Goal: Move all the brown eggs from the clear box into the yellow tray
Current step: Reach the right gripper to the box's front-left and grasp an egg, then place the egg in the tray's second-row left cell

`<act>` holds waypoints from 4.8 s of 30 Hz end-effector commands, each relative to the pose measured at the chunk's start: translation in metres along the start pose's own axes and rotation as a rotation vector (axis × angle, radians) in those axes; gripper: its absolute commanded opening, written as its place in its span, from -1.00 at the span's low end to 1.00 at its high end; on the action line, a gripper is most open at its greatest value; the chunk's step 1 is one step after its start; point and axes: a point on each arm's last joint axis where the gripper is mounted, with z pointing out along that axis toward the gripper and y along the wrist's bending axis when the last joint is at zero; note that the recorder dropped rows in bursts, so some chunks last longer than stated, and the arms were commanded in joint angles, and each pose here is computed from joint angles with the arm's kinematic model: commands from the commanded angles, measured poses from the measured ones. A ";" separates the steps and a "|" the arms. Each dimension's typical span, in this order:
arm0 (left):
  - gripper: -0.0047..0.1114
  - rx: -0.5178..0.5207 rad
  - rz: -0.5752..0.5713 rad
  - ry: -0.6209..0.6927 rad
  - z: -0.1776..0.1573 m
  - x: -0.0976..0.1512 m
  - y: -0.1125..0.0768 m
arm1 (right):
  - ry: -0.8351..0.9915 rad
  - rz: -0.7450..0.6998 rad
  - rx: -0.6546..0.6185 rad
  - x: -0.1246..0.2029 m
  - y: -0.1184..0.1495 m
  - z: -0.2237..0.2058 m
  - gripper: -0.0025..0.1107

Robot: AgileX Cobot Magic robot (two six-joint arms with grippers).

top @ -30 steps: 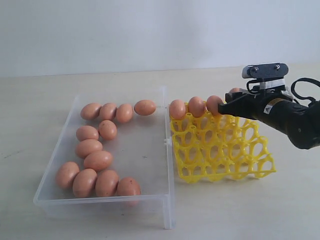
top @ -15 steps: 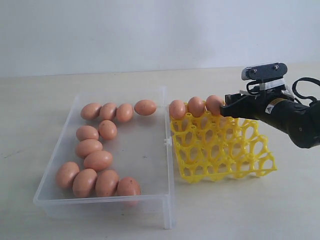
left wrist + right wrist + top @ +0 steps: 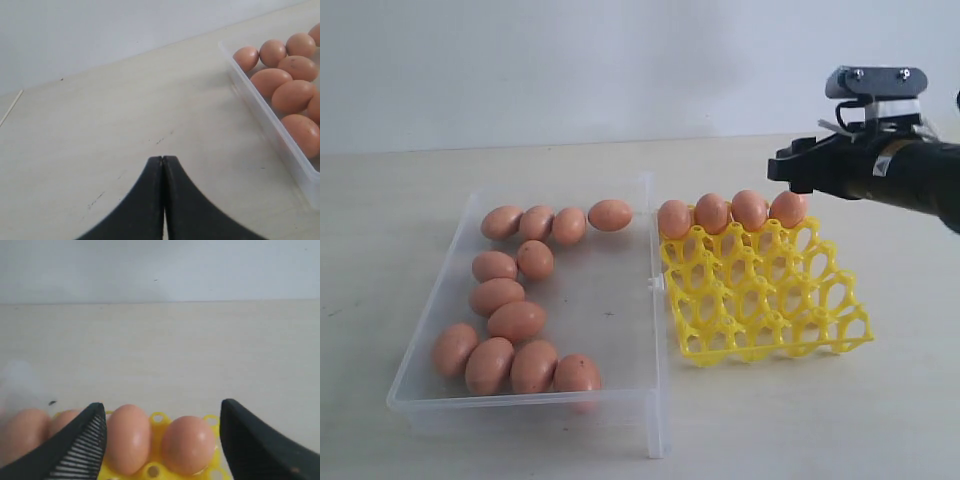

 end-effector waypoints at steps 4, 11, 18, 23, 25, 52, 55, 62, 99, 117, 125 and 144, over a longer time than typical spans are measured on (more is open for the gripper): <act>-0.92 -0.002 -0.005 -0.018 -0.001 -0.002 0.000 | 0.256 -0.076 -0.019 -0.032 0.076 -0.043 0.12; -0.92 -0.002 -0.005 -0.018 -0.001 -0.002 0.000 | 0.343 -0.221 -0.249 -0.022 0.169 -0.037 0.09; -0.92 -0.002 -0.005 -0.018 -0.001 -0.002 0.000 | 0.780 -0.472 -0.394 0.009 0.243 -0.010 0.06; -0.92 -0.002 -0.005 -0.018 -0.001 -0.002 0.000 | 0.845 -0.683 -0.522 0.006 0.283 0.002 0.05; -0.92 -0.002 -0.005 -0.018 -0.001 -0.002 0.000 | 0.821 -0.763 -0.576 0.002 0.297 0.005 0.04; -0.92 -0.002 -0.005 -0.018 -0.001 -0.002 0.000 | 0.758 -0.986 -0.566 0.036 0.313 0.068 0.04; -0.92 -0.002 -0.005 -0.018 -0.001 -0.002 0.000 | 0.739 -0.981 -0.566 0.038 0.314 0.071 0.04; -0.92 -0.002 -0.005 -0.018 -0.001 -0.002 0.000 | 0.769 -0.976 -0.542 0.046 0.312 0.076 -0.37; -0.92 -0.002 -0.005 -0.018 -0.001 -0.002 0.000 | -0.138 -0.474 -0.288 0.041 0.105 0.007 -0.96; -0.92 -0.002 -0.005 -0.018 -0.001 -0.002 0.000 | -0.094 -0.376 -0.299 0.076 0.095 0.033 -0.54; -0.92 -0.002 -0.005 -0.018 -0.001 -0.002 0.000 | -0.088 -0.373 -0.294 0.076 0.094 0.033 0.29; -0.92 -0.002 -0.005 -0.018 -0.001 -0.002 0.000 | 0.270 -0.273 -0.242 -0.044 0.147 -0.081 0.09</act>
